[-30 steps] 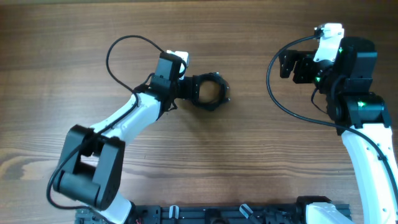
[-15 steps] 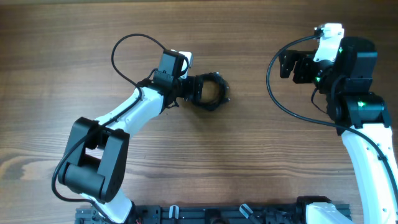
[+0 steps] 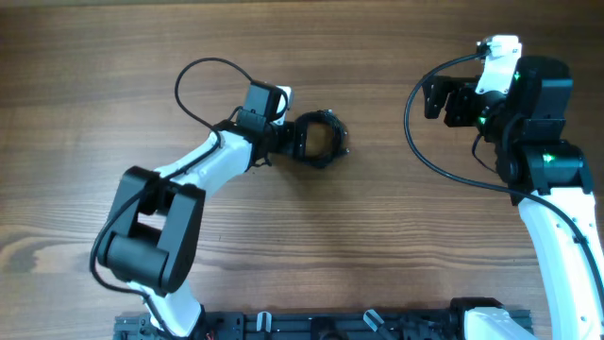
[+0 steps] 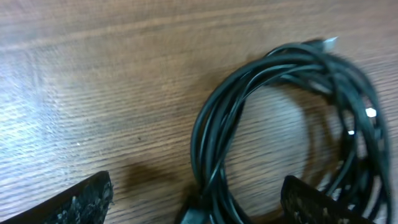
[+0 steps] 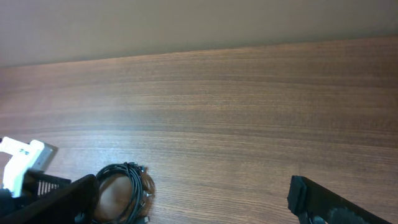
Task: Untangle cables
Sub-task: 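Close the left gripper on the cable coil's near edge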
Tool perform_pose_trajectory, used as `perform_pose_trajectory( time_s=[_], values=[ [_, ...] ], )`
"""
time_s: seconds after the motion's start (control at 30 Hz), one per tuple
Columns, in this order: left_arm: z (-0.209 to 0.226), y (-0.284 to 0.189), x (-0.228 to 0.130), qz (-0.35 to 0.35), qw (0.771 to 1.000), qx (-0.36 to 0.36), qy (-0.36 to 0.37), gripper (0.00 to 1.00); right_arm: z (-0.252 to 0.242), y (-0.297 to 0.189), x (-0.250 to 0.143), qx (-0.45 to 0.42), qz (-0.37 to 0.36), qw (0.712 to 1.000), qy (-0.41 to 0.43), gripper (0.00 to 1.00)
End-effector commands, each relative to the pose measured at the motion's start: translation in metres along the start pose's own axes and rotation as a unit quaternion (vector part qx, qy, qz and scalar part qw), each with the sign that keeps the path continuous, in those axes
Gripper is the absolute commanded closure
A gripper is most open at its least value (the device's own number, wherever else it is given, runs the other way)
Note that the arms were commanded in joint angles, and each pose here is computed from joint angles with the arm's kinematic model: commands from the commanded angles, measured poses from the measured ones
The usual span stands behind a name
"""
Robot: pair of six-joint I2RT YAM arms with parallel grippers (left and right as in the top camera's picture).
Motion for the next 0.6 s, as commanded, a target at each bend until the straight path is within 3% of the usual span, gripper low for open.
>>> perform_pose_trajectory(
  time_s=[0.0, 0.57],
  values=[
    [-0.006, 0.002, 0.008, -0.01, 1.0, -0.013, 0.012, 0.12, 0.004, 0.006, -0.005, 0.013, 0.008, 1.0, -0.007, 0.0],
    [-0.024, 0.014, -0.005, 0.005, 0.998, -0.028, 0.048, 0.16, 0.005, 0.006, -0.005, 0.019, 0.009, 1.0, -0.007, 0.0]
  ],
)
Point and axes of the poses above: each gripper's point midway between its finger pads, its own y axis out along the fingers, its own z axis along the line the jaws close on, x = y × z, the point moved 3 cm from there along -y, back along the fingers, and after that the axes turned 7 degrees about -y, right-handed, at the moved point
